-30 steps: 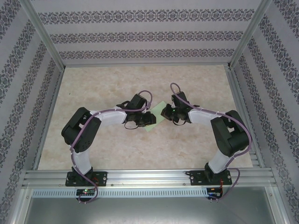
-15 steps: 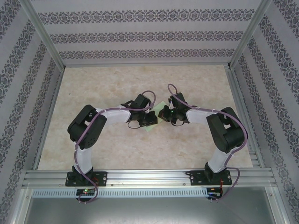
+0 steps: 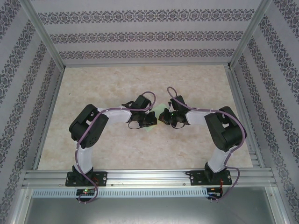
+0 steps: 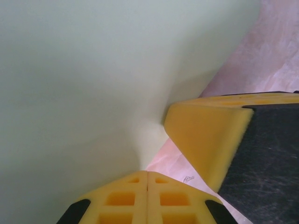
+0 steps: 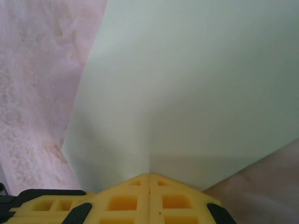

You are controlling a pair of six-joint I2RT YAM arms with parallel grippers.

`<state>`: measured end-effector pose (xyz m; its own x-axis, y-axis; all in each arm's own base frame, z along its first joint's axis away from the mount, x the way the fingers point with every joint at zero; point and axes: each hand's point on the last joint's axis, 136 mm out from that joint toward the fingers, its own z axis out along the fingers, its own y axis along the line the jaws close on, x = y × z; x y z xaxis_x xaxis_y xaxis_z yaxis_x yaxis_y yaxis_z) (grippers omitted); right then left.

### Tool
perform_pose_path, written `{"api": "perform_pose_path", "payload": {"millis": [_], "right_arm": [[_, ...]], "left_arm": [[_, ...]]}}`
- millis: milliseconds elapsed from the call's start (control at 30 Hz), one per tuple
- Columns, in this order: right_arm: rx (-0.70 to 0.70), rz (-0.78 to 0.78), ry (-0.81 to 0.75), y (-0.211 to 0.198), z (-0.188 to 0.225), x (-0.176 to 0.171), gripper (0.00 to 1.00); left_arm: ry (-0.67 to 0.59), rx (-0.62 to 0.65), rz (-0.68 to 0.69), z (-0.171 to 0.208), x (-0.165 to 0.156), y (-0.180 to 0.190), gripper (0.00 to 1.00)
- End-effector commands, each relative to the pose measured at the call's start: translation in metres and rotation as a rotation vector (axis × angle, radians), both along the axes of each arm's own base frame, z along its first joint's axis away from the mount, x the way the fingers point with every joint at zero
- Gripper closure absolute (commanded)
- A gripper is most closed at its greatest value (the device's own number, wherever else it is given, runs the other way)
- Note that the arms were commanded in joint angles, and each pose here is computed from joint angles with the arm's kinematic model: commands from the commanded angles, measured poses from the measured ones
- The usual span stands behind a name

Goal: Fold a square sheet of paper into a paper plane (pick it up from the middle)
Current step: Fold the square sheet of paper in half at the center of the table.

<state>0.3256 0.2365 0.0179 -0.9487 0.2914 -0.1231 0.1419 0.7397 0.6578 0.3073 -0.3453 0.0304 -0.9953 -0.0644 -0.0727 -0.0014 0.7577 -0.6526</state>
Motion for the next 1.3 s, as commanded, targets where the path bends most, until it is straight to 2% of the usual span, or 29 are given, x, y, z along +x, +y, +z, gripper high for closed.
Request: {"api": "perform_pose_path", "payload": {"millis": [0,267,700,1267], "right_arm": [[0.001,0.034,-0.005,0.007,-0.006,-0.003,1.00],[0.011,0.047,0.000,0.010,-0.007,-0.004,1.00],[-0.016,0.052,0.001,0.003,-0.012,-0.003,1.00],[-0.089,-0.099,0.007,-0.067,-0.027,0.041,1.00]], "left_arm": [[-0.013,-0.014,0.006,0.006,0.004,-0.009,0.93],[-0.023,-0.041,-0.003,0.006,0.007,-0.014,0.94],[0.052,0.092,0.010,-0.021,-0.007,0.008,0.95],[0.099,0.186,0.010,-0.037,-0.024,0.030,0.97]]}}
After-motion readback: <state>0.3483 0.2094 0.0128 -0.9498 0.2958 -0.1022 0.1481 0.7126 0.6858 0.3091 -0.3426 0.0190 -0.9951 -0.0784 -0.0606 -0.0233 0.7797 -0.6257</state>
